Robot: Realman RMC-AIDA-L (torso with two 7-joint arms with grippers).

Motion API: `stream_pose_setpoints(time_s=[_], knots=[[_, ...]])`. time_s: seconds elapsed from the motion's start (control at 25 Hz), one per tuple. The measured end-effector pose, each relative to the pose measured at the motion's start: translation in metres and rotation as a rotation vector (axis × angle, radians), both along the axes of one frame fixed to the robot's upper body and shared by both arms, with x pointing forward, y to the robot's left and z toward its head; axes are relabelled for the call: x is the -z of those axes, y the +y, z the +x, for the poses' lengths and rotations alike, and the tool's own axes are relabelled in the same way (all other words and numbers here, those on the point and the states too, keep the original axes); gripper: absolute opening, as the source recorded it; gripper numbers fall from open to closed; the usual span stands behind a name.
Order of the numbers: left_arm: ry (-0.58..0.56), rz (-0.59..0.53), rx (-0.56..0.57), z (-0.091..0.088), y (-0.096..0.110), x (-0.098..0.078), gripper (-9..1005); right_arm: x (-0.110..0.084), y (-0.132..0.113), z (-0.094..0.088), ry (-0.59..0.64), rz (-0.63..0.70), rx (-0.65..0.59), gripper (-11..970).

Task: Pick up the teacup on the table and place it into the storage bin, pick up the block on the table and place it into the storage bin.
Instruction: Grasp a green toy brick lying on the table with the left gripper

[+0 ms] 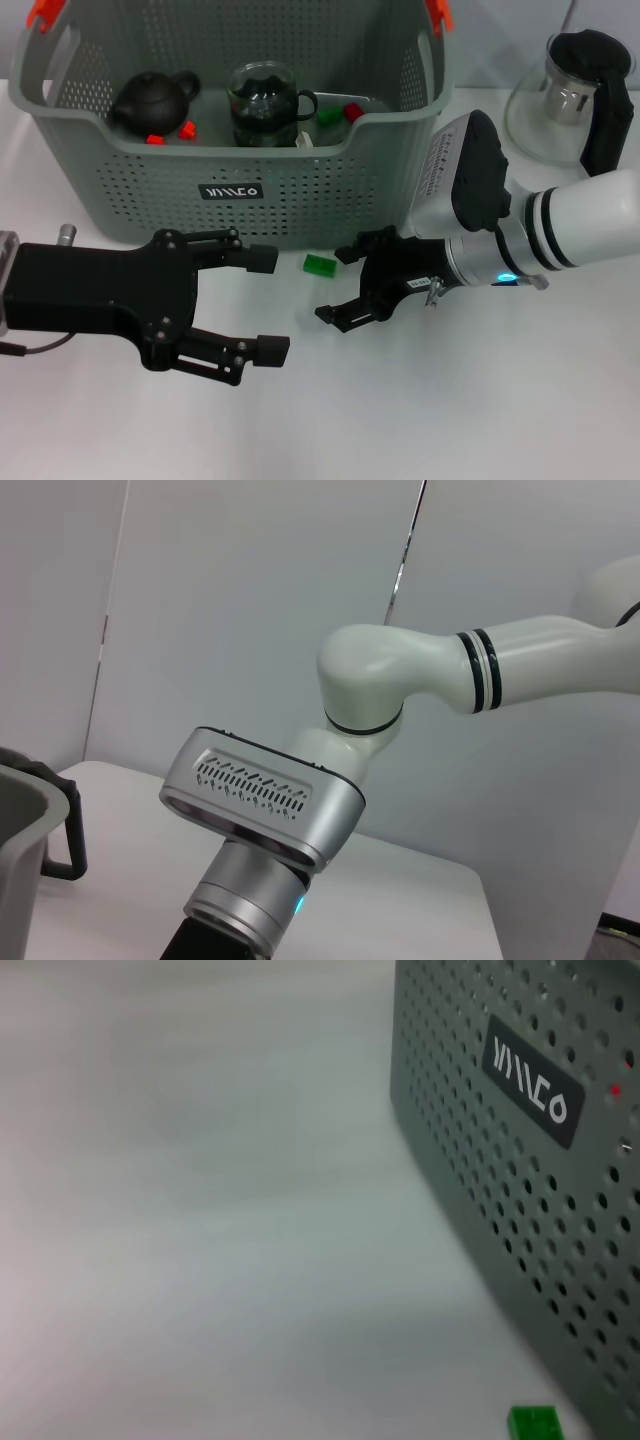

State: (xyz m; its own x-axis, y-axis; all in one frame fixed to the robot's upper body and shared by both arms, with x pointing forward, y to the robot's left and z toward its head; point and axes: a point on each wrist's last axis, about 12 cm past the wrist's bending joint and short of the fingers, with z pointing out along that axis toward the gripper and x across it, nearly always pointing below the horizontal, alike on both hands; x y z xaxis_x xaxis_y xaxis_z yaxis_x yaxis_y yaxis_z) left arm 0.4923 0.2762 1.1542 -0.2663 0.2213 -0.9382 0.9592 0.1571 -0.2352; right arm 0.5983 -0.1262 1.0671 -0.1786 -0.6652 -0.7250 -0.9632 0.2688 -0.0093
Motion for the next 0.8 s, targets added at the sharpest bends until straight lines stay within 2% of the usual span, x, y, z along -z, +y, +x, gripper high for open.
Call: stream_pose_setpoints(time_s=[0.8], knots=[[-0.001,0.000,-0.005,0.0010,-0.0002,0.0000,966,0.0028,0.0016,0.0013,-0.022,-0.001,0.031,911]])
